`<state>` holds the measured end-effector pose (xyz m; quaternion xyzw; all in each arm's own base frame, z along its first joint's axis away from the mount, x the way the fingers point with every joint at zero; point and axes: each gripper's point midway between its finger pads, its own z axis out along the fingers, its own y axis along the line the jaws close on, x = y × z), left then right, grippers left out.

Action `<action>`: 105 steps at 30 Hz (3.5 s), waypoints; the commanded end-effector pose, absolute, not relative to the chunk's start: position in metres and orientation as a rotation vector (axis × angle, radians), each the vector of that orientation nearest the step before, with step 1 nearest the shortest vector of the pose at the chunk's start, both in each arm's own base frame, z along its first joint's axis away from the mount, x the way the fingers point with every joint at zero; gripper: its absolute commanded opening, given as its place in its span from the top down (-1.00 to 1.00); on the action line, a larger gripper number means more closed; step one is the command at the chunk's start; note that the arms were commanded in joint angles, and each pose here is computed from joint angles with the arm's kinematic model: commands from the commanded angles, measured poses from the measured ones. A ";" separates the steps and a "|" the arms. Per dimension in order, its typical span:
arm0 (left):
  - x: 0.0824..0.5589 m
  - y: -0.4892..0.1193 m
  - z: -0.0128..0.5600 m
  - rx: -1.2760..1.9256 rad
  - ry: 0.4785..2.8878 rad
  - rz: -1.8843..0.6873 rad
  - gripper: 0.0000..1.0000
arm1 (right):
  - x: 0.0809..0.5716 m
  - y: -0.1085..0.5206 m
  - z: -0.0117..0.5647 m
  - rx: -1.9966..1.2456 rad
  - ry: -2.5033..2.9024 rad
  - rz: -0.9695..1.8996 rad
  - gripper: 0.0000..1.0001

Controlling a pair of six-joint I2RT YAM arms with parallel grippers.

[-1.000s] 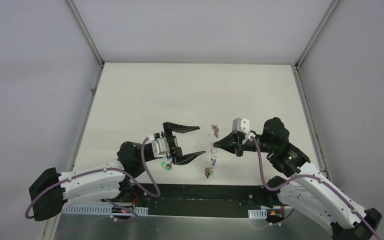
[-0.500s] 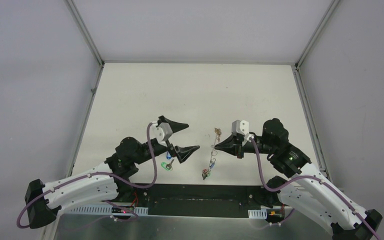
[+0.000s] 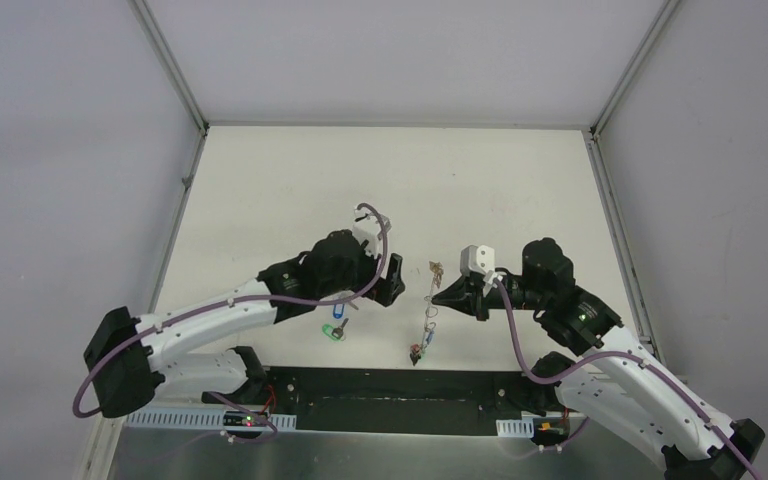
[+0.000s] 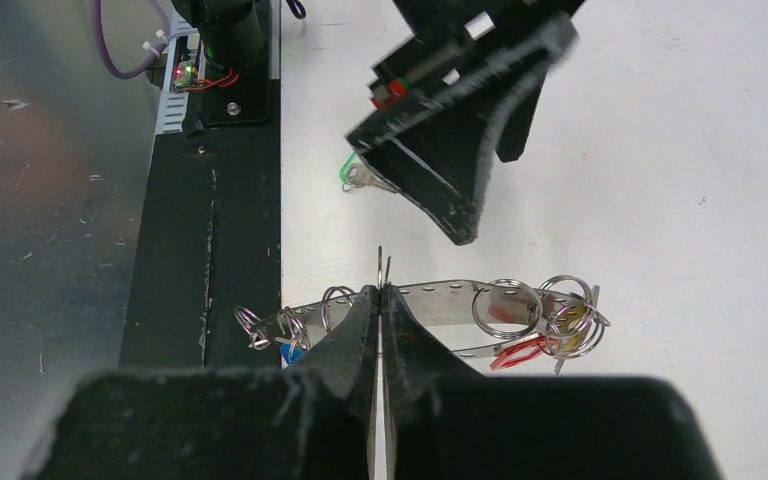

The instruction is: Put the keys on the keyring

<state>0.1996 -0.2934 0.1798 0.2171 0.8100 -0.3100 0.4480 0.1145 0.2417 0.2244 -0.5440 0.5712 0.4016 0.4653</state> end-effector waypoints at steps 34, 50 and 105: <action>0.189 -0.183 0.063 -0.046 2.811 -0.406 -0.81 | 0.112 0.248 0.255 -1.321 1.305 1.016 1.00; 0.198 -0.188 0.039 0.340 2.904 -0.354 -0.40 | 0.113 0.250 0.255 -1.297 1.329 1.041 1.00; 0.229 -0.207 0.090 0.683 2.776 -0.396 1.00 | 0.112 0.250 0.256 -1.302 1.336 1.052 1.00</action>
